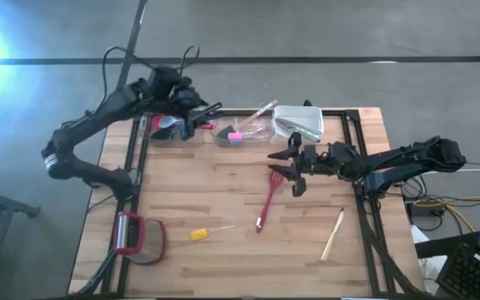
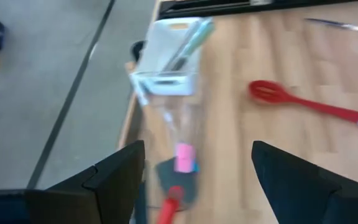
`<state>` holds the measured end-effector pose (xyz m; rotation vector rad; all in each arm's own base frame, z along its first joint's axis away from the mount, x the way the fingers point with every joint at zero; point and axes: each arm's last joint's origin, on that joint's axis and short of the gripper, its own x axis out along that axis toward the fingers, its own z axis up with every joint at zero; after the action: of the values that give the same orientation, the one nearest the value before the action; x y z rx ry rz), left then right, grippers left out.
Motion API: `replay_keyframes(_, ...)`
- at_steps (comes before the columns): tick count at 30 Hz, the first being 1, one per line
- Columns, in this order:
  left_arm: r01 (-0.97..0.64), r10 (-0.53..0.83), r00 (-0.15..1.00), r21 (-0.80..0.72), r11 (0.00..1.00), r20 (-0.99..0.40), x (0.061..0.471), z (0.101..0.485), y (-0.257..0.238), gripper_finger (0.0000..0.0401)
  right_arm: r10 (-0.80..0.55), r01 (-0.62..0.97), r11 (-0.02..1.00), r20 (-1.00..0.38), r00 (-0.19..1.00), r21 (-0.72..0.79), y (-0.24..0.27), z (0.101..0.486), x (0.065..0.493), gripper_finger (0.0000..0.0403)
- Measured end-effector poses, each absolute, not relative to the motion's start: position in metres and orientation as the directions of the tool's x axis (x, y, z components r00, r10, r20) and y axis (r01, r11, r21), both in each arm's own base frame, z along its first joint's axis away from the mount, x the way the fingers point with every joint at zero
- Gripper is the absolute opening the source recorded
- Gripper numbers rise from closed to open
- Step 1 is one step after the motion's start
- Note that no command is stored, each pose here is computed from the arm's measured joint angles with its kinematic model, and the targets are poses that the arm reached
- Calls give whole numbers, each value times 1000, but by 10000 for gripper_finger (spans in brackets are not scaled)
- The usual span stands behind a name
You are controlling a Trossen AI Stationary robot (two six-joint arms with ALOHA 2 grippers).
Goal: Pick & Place Kitchen Items
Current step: Put the yellow spatula into the right transparent bin
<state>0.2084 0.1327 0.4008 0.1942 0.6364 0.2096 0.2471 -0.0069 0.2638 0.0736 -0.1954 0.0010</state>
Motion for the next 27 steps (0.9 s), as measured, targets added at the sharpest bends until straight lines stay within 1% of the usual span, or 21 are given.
replay_keyframes(3,-115,232,781,233,966,-579,209,404,103,300,-3,-9,997,168,986,74,-7,263,248,140)
replay_keyframes(7,-106,230,717,223,969,-658,210,396,64,300,-3,-8,997,153,988,74,-7,262,249,141)
replay_keyframes(10,-110,184,660,148,983,-729,211,385,33,300,-3,-8,997,153,988,74,-7,262,249,137)
replay_keyframes(12,-125,123,636,55,991,-762,213,377,12,300,-3,-8,997,154,988,73,-7,262,249,135)
replay_keyframes(14,-155,72,612,-30,987,-787,217,367,-8,300,-3,-8,998,155,988,70,-7,262,248,133)
replay_keyframes(16,-176,50,579,-65,982,-814,220,353,-28,300,-3,-7,998,155,988,66,-7,262,248,132)
replay_keyframes(20,-253,82,507,-57,966,-858,226,324,-60,300,-3,-7,998,156,988,63,-7,262,248,136)
replay_keyframes(27,-420,86,380,-89,903,-921,249,281,-99,300,-3,-8,998,170,986,62,-7,267,249,142)
